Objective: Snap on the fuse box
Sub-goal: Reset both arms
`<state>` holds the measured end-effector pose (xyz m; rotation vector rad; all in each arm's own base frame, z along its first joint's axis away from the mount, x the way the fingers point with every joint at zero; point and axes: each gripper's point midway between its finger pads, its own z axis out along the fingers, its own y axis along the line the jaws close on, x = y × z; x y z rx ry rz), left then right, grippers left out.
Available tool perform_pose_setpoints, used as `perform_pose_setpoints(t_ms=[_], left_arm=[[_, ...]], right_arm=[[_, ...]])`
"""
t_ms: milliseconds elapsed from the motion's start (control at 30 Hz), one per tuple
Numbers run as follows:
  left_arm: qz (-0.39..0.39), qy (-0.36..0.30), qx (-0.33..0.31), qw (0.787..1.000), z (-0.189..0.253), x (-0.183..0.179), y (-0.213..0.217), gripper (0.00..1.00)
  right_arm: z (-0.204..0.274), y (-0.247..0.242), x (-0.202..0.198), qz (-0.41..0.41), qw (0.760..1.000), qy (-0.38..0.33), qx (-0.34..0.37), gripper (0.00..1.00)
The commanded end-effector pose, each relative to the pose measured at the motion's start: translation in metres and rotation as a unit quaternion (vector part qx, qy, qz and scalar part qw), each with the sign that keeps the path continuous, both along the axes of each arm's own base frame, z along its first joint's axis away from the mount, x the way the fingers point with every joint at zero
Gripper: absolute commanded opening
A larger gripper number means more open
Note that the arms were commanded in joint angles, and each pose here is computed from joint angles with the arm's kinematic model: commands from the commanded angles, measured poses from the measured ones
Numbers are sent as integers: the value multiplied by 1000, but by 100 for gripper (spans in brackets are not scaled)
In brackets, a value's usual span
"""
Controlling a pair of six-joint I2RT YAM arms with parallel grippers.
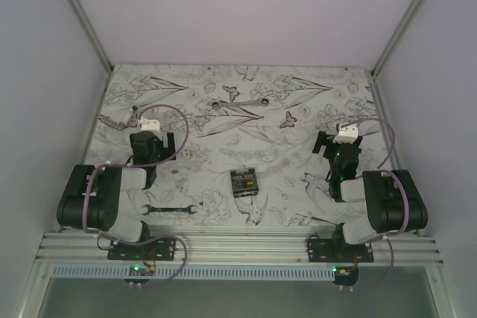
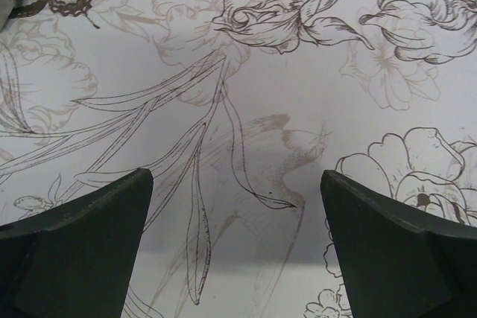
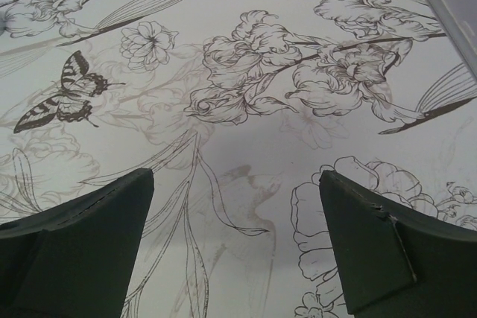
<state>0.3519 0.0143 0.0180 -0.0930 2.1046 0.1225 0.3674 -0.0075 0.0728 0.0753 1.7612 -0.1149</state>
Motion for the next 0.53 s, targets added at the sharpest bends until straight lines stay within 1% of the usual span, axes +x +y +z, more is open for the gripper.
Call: perform_pose_setpoints(t_ms=[0,500], left_arm=[[-31,-20,-7,999,7,9,-8,100],[-31,-20,-7,999,7,9,-8,100]], right_arm=[[23,4,12,17,999,-40,0,99],[22,4,11,17,999,-39,0,99]])
